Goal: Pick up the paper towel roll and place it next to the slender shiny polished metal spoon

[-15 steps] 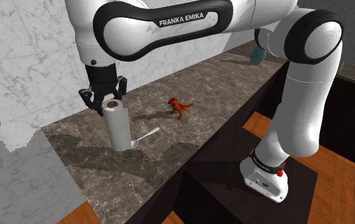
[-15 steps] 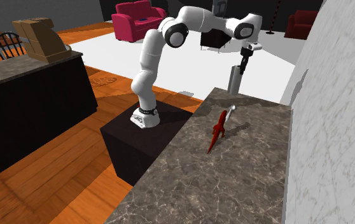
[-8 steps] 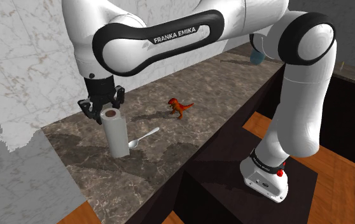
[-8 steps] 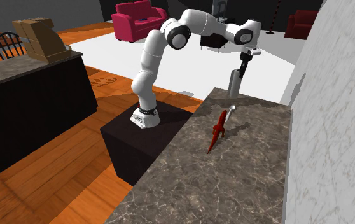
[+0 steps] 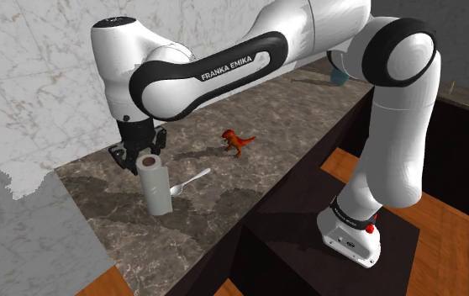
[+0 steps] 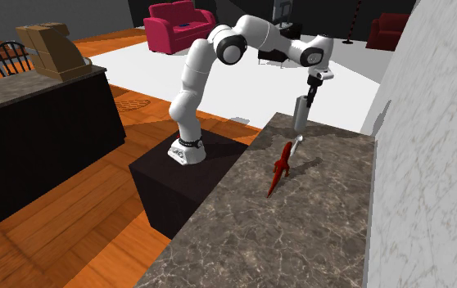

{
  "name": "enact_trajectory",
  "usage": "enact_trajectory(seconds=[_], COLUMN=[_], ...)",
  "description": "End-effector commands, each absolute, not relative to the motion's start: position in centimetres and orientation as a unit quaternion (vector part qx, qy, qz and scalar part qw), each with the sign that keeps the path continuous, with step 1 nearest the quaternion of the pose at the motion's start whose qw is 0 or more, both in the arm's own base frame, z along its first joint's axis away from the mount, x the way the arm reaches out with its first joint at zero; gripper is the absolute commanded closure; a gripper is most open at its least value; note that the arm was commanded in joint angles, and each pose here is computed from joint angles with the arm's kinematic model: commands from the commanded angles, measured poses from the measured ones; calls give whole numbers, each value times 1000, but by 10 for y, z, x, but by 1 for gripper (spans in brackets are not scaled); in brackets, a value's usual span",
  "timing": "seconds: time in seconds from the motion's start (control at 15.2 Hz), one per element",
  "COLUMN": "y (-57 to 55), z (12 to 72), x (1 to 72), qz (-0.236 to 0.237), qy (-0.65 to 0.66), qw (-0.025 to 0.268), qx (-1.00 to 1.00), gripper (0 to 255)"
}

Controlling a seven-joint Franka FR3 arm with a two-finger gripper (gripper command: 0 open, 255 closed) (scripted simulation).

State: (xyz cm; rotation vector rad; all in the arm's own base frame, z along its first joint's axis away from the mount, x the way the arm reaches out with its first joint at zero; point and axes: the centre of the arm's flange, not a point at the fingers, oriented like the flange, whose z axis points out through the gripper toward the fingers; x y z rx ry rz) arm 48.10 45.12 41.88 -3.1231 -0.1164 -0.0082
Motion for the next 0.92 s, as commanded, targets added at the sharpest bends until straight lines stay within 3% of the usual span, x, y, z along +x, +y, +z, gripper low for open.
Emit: enact_trajectory(seconds=[0.0, 0.4, 0.46, 0.86], y=[451, 451, 451, 451], z=[416, 416, 416, 430], x=[481, 481, 481, 481], qz=[-3, -3, -3, -3], qy=[-37, -37, -37, -37], qw=[8, 8, 8, 8], qx=[-999, -999, -999, -999], gripper=[255, 255, 0, 0])
